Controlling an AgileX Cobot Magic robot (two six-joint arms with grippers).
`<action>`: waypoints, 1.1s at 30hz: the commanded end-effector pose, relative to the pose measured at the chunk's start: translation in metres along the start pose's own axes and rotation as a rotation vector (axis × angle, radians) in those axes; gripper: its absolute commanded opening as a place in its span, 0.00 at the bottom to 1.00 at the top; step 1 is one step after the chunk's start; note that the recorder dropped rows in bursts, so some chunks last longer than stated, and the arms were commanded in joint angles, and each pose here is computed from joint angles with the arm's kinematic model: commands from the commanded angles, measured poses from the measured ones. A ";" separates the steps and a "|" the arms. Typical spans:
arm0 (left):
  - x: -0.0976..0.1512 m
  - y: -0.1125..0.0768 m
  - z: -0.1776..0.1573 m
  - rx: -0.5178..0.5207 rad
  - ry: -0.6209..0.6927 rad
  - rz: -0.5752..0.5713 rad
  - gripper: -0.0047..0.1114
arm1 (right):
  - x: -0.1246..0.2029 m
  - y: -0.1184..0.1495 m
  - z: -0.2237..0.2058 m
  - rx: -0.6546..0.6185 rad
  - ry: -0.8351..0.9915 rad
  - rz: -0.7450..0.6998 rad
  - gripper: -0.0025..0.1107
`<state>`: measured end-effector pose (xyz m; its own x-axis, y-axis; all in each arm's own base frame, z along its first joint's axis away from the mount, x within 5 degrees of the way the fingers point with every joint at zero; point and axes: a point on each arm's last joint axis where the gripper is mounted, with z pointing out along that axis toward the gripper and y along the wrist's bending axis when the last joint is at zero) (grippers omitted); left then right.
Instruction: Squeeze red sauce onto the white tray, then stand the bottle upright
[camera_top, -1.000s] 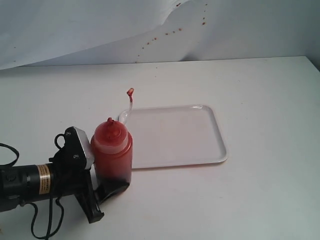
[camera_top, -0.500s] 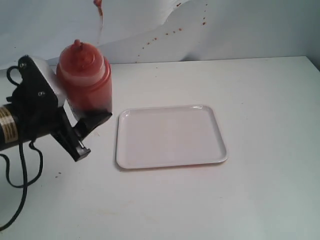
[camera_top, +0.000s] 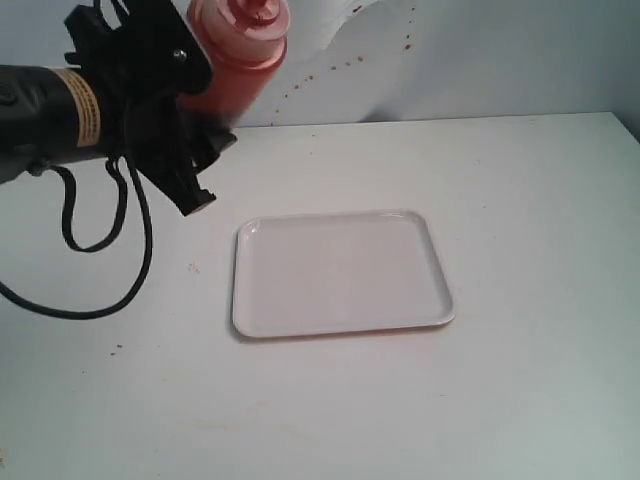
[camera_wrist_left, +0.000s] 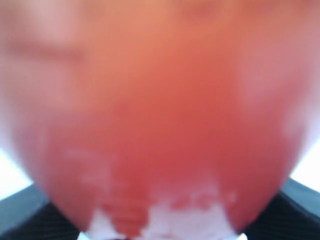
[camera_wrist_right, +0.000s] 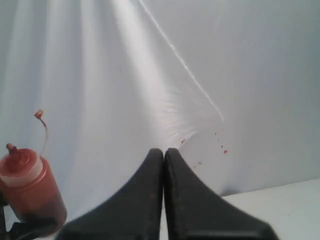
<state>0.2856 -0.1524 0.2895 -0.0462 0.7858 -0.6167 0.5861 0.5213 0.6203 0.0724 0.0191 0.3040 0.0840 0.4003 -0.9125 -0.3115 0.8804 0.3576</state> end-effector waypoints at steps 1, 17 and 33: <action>0.000 0.006 -0.004 -0.011 0.115 0.124 0.04 | 0.000 0.003 0.033 0.014 0.079 -0.027 0.02; 0.009 -0.035 0.036 0.020 0.337 0.614 0.04 | 0.031 0.007 0.179 -0.085 0.354 -0.649 0.22; -0.006 -0.044 0.072 -0.270 0.477 1.107 0.04 | 0.112 0.000 0.206 -0.169 0.616 -0.695 0.80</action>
<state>0.3164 -0.2022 0.2169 0.0724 0.8762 0.4765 0.3629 -0.4682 0.8057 0.2767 0.1057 0.2455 -0.2186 -0.4424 -0.8698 -0.4883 0.8213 -0.2950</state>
